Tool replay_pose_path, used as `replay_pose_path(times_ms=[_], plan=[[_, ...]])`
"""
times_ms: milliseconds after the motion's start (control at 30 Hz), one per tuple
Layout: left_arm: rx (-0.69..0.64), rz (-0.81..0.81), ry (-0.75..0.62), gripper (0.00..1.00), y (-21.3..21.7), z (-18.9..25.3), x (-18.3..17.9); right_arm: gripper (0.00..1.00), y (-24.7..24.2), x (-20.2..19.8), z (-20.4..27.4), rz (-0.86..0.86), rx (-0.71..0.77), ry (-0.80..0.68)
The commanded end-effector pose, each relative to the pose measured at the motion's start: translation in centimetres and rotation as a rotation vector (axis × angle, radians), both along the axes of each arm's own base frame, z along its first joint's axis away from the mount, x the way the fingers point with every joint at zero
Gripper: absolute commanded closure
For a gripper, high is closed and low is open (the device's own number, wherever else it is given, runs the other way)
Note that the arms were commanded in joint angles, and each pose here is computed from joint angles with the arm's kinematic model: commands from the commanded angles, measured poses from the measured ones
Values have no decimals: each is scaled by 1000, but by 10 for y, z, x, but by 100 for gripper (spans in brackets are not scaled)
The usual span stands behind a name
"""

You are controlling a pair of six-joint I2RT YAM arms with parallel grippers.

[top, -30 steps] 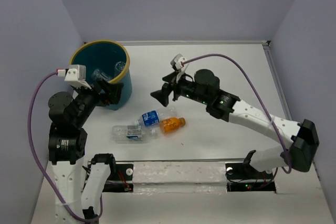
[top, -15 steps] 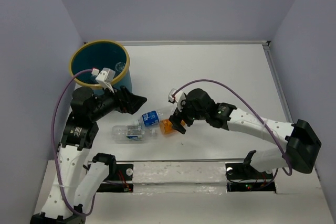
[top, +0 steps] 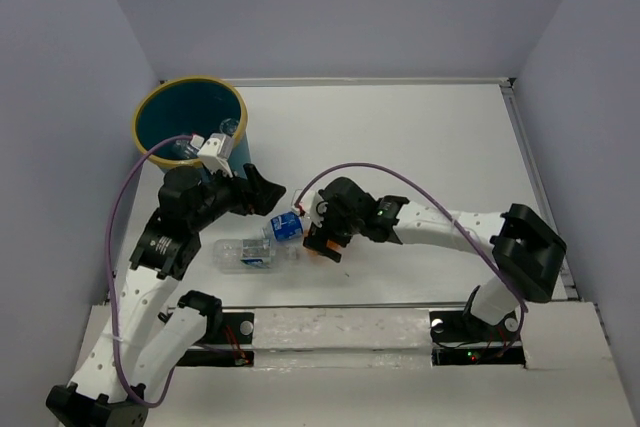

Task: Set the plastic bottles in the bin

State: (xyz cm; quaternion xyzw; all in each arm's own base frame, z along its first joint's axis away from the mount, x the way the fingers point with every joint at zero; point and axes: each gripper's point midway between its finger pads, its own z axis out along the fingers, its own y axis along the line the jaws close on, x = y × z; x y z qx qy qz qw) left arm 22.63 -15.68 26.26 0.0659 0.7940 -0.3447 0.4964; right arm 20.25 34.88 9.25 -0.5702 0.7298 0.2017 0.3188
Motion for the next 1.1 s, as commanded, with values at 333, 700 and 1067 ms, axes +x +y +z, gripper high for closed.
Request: replay_pose_path(times_ms=[333,700,1067], plan=[[17,59,-36,1,10,-1,2,29,23,1,-15,-15,51,-30],[-82,92,-210,1,18,76,-12,57,13,-11,89,-67,307,-78],[-285,307,-557,1,72,204,-62,59,82,28,319,-71,906,-326]])
